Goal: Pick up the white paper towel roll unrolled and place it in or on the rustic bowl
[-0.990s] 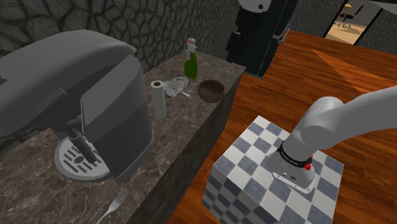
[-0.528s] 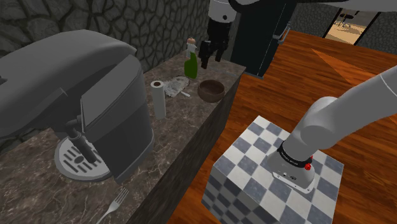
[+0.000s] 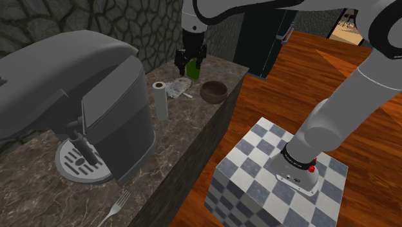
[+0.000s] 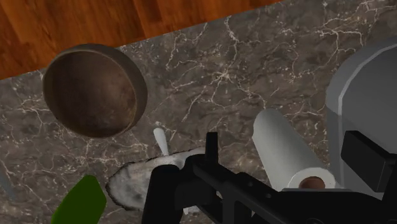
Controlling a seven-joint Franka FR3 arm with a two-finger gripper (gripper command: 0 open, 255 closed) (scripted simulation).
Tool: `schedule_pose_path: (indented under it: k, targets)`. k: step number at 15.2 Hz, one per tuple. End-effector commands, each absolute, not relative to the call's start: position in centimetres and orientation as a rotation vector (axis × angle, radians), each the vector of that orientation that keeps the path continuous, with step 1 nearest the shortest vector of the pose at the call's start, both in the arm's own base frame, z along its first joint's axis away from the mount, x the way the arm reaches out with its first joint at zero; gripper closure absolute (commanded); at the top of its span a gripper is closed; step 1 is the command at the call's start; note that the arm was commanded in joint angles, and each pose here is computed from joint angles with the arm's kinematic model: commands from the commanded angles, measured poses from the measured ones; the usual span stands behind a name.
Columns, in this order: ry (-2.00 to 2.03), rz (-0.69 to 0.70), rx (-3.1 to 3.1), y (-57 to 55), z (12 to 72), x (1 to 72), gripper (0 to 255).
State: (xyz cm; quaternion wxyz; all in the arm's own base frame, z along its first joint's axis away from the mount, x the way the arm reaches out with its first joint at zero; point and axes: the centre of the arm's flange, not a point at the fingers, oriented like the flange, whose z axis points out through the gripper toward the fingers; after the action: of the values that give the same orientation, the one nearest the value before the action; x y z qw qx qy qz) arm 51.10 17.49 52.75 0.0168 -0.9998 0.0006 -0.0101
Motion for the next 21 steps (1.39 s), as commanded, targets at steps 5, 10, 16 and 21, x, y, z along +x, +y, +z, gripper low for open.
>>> schedule_pose_path:
  k: [5,10,16,21]
  targets:
    - [0.056,0.009,-3.097,20.8,49.0,57.8,0]
    - [0.099,0.043,-3.088,23.4,45.9,63.2,0]
    - [0.12,0.058,-3.084,24.7,42.8,65.7,0]
    - [0.119,0.058,-3.084,24.8,40.4,65.6,0]
